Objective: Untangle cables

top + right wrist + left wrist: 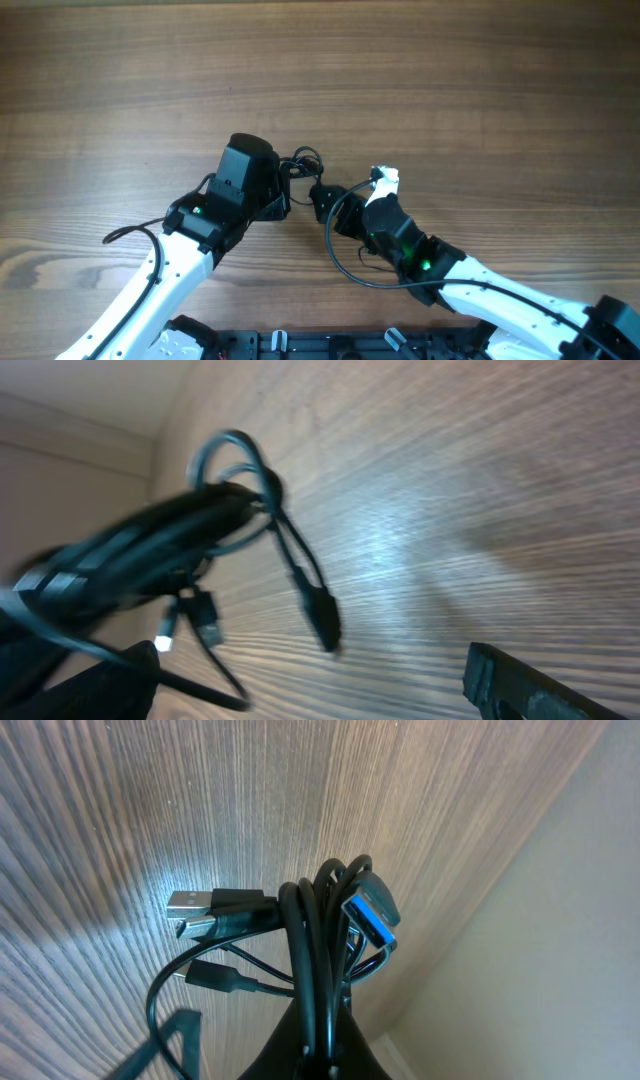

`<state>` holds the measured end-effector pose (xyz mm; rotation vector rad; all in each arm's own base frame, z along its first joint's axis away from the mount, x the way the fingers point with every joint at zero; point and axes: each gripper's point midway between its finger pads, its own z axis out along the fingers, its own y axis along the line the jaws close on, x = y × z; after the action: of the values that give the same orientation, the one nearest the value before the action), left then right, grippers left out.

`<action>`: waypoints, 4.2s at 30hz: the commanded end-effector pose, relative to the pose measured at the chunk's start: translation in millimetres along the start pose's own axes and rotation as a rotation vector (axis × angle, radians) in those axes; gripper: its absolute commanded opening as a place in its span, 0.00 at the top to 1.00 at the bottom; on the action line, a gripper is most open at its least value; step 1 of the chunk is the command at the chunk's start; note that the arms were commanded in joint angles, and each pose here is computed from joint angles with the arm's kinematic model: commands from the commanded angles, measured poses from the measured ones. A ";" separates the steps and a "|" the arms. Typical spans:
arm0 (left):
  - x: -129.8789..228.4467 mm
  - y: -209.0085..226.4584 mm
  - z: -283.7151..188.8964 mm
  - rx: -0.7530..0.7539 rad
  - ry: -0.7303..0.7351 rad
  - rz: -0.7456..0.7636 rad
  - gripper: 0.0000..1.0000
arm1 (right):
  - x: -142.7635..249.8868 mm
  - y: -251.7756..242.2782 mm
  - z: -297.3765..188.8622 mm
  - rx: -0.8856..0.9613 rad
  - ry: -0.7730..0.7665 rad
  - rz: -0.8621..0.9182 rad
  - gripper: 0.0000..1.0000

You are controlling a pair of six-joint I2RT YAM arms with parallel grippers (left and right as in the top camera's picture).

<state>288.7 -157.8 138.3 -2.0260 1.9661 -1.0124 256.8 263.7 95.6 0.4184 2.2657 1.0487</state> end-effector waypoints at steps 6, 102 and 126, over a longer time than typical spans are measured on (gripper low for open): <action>18.9 -0.6 -4.9 0.008 0.054 -0.017 0.96 | -22.2 -50.7 -1.7 0.232 -0.178 0.138 0.00; 50.0 -30.4 -15.6 0.155 0.306 0.643 0.96 | -96.3 -101.4 -89.8 0.148 0.047 -0.045 0.01; 98.3 -19.8 0.4 0.250 0.442 1.030 0.89 | -62.7 -36.8 -92.3 -0.217 0.227 -0.222 0.00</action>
<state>307.2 -234.2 174.6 -1.2916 2.3135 -1.4285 242.4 152.3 131.9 -0.0366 2.3153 1.2395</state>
